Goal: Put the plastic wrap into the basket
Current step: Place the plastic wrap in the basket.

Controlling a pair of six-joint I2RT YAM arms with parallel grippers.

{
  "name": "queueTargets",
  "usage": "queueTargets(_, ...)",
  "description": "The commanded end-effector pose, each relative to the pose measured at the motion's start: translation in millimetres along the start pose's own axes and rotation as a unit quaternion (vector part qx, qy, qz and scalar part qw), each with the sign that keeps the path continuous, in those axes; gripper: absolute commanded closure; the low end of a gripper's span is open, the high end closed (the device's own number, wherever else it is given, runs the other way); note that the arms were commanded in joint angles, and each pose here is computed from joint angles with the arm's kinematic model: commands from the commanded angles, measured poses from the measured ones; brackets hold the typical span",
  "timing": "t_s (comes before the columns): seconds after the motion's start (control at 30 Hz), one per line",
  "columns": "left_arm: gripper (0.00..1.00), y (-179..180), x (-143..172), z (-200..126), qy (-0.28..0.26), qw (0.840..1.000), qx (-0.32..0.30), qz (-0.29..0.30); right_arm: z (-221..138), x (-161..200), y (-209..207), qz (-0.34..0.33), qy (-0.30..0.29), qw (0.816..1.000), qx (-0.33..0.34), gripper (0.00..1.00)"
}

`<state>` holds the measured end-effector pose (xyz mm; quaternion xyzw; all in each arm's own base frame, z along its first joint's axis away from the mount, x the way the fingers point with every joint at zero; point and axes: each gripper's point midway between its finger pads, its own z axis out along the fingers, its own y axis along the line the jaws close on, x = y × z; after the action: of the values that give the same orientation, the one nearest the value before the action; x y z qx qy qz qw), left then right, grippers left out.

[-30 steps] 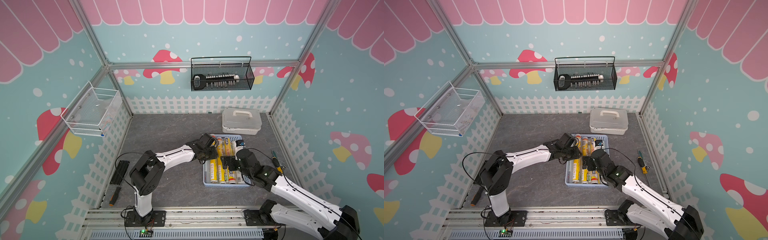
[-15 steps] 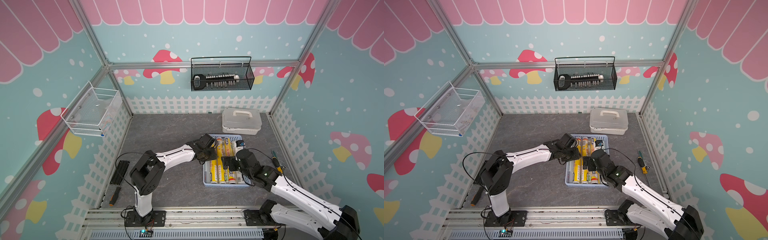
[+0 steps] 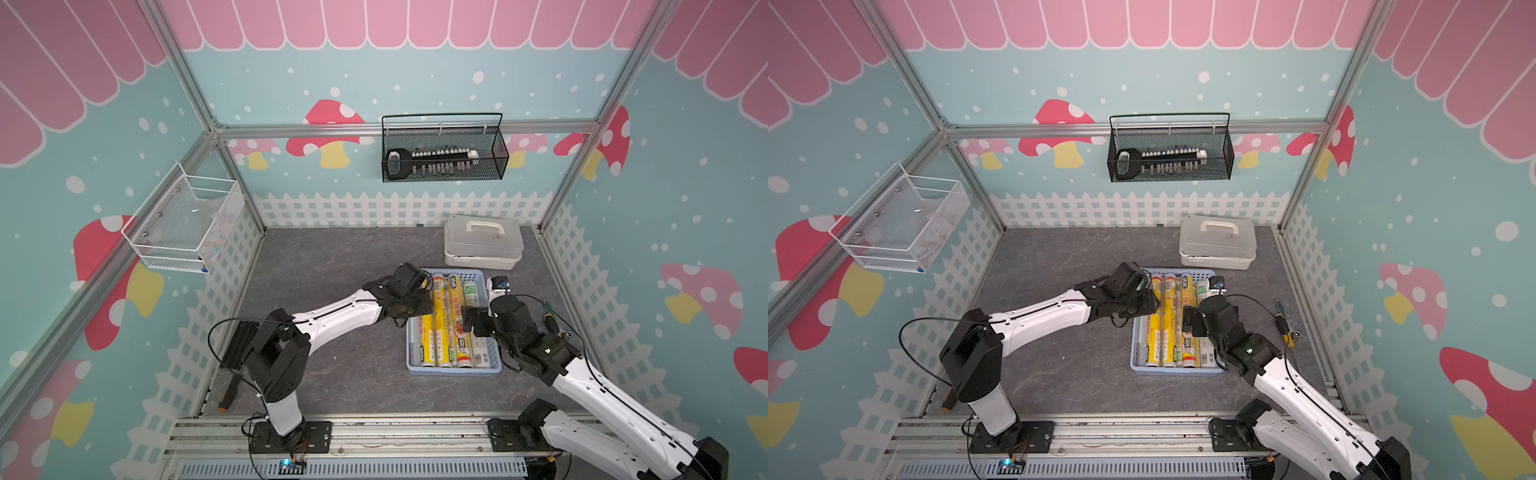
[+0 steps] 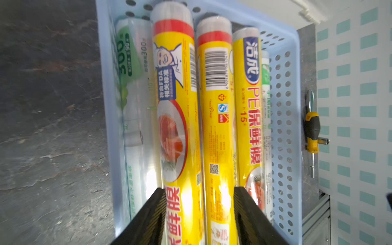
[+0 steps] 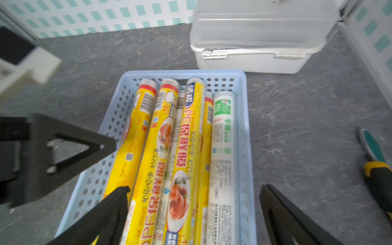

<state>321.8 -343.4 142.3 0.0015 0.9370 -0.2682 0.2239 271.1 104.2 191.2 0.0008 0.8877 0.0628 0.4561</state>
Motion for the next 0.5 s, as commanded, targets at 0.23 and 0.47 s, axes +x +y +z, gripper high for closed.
queueTargets(0.23, 0.4, 43, -42, -70, -0.157, 0.982, -0.077, 0.067, 12, -25, -90, -0.042, -0.018, 0.987, 0.156, 0.01)
queueTargets(0.47, 0.19, 109, -77, -137, -0.286, 0.947, -0.136, 0.058, 42, -23, -128, -0.065, -0.036, 0.976, 0.204, 0.01)
